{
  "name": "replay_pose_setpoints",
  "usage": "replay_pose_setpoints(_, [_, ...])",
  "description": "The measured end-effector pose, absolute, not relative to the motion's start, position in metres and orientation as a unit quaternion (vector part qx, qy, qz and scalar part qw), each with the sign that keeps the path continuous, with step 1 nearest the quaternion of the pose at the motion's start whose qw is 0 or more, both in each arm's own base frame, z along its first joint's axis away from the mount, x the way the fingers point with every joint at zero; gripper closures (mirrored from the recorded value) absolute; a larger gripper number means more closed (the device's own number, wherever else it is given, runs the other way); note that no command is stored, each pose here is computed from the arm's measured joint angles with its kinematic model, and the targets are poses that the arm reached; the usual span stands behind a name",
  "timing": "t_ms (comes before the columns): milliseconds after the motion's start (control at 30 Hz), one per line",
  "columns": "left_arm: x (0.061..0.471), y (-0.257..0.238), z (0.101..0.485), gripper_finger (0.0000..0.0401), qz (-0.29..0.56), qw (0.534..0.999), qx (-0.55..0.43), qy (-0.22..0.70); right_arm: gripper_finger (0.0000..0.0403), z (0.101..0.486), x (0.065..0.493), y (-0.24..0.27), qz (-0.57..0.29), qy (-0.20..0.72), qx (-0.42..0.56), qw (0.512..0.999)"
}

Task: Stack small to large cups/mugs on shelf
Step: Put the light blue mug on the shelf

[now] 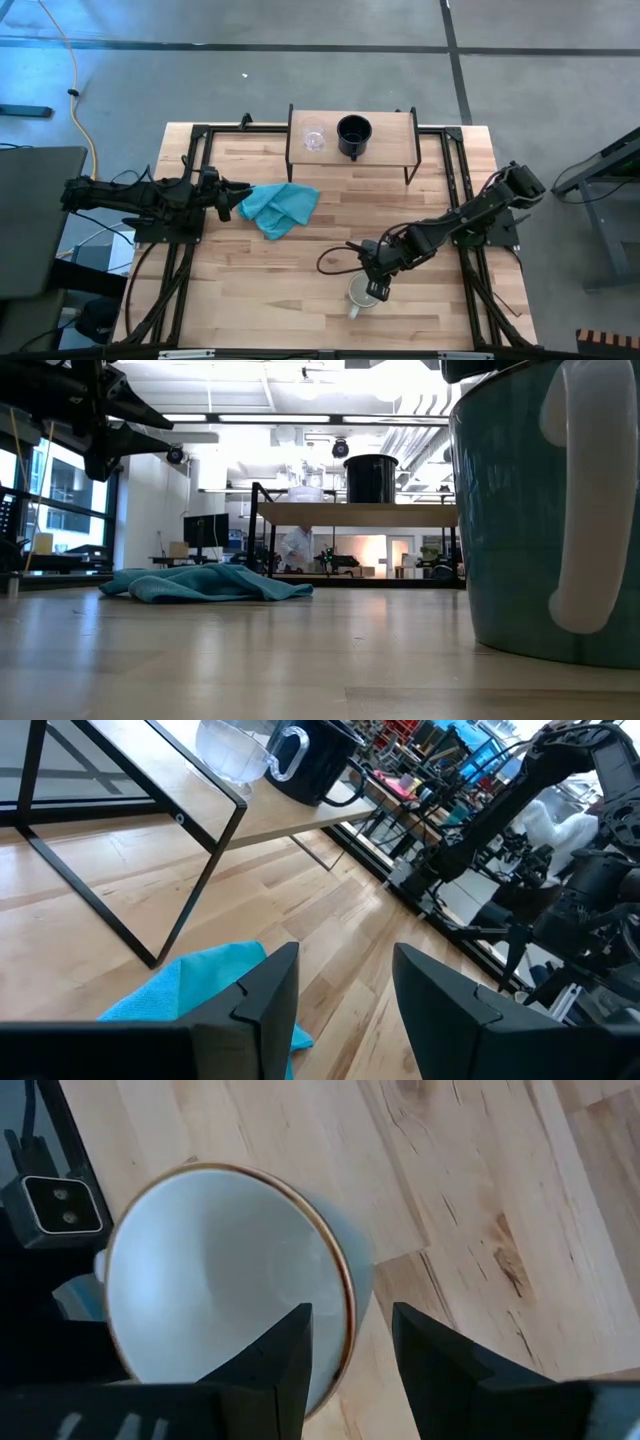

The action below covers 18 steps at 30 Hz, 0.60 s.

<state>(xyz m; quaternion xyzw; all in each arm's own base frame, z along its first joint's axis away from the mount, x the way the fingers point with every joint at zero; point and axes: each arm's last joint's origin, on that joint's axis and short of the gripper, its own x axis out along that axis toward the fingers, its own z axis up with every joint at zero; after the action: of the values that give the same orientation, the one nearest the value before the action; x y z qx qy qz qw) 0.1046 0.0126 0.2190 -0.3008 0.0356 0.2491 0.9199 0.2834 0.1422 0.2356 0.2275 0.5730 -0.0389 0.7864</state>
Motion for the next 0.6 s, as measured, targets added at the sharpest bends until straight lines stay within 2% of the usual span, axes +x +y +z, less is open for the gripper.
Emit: replay_pose_setpoints(600, [0.1046,0.0126,0.219,0.0249,0.249,0.92,-0.3,0.036,0.0279,0.2284,0.2865,0.1425,-0.039,0.579,0.225,0.783])
